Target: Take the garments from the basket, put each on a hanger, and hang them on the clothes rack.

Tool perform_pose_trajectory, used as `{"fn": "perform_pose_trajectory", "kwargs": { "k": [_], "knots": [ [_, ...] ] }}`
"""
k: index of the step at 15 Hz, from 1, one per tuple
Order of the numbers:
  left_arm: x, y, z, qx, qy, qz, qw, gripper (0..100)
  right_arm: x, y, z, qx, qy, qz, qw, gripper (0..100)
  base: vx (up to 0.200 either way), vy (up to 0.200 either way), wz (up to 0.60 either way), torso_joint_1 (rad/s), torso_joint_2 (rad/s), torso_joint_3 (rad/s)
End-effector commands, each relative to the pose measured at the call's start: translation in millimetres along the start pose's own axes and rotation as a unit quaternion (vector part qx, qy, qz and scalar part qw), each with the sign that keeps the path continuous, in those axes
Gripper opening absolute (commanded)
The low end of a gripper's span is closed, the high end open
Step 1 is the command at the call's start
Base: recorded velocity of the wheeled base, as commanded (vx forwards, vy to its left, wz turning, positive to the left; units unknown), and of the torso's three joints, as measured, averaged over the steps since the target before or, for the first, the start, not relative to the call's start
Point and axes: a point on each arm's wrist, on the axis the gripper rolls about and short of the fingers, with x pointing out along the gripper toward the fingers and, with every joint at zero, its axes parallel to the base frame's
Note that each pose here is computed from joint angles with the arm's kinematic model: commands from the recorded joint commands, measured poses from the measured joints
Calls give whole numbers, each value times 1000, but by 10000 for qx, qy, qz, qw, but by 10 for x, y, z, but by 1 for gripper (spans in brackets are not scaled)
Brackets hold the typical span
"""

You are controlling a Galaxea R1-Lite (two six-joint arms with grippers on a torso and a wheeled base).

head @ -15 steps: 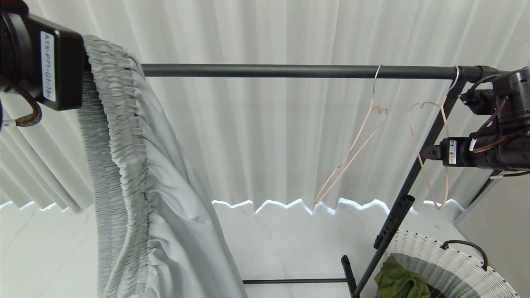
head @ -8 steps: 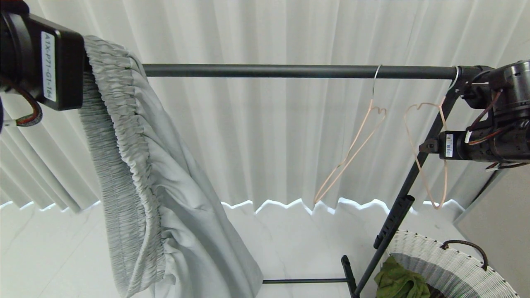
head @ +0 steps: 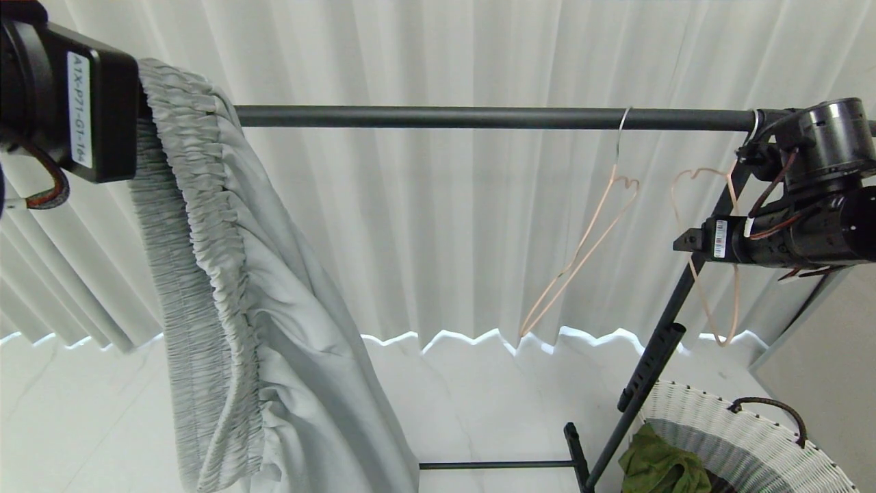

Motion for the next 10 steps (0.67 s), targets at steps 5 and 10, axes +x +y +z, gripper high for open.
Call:
{"fn": "perform_pose_trajectory", "kwargs": {
  "k": [5, 10],
  "knots": [
    [-2, 2, 1, 4, -4, 3, 10000, 0, 43, -10, -2, 8, 35, -44, 10000, 0, 0, 0, 0, 0, 0, 0],
    [-10, 7, 4, -12, -17, 7, 10000, 0, 39, -45, 22, 50, 0, -95, 9999, 0, 0, 0, 0, 0, 0, 0]
  ]
}}
